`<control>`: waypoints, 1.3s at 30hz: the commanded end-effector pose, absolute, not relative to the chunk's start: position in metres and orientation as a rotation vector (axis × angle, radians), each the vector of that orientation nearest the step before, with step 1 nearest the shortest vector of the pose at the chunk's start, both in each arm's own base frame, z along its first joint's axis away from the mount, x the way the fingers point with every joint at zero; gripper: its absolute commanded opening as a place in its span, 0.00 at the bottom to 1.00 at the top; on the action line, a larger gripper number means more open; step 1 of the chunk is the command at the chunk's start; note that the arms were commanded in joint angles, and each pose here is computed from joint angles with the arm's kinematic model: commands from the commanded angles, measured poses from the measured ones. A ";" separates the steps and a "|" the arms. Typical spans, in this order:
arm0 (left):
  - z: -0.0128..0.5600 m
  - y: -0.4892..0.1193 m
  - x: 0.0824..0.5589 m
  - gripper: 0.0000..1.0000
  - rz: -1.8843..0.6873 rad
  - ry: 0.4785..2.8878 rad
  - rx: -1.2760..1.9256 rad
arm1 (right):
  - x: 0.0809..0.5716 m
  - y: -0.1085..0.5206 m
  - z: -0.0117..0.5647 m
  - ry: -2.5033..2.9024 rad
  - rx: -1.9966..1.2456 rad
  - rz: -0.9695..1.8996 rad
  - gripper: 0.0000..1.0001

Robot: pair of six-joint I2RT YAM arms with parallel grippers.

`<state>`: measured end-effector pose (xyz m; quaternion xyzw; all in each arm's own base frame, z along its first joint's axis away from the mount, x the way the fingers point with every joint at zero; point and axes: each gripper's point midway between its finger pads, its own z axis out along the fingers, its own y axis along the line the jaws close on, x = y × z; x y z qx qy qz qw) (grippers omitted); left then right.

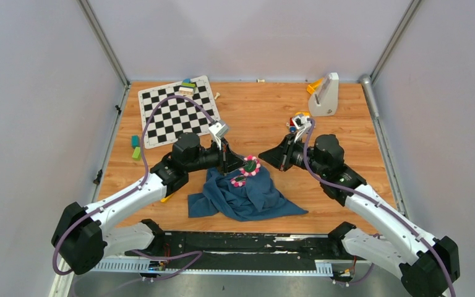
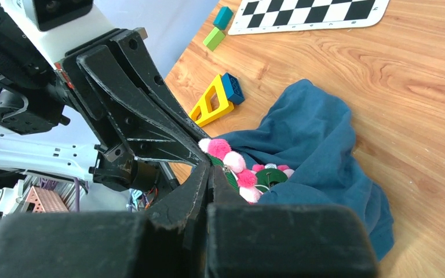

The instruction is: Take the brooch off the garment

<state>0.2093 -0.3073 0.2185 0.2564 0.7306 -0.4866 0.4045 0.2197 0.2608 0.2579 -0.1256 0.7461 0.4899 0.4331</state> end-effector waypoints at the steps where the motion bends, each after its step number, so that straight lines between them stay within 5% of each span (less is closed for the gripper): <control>1: 0.242 -0.313 0.210 0.00 -1.244 1.757 0.691 | 0.223 0.268 0.282 1.778 -0.353 1.257 0.00; 39: 0.239 -0.310 0.210 0.00 -1.225 1.767 0.692 | 0.221 0.274 0.267 1.833 -0.371 1.255 0.00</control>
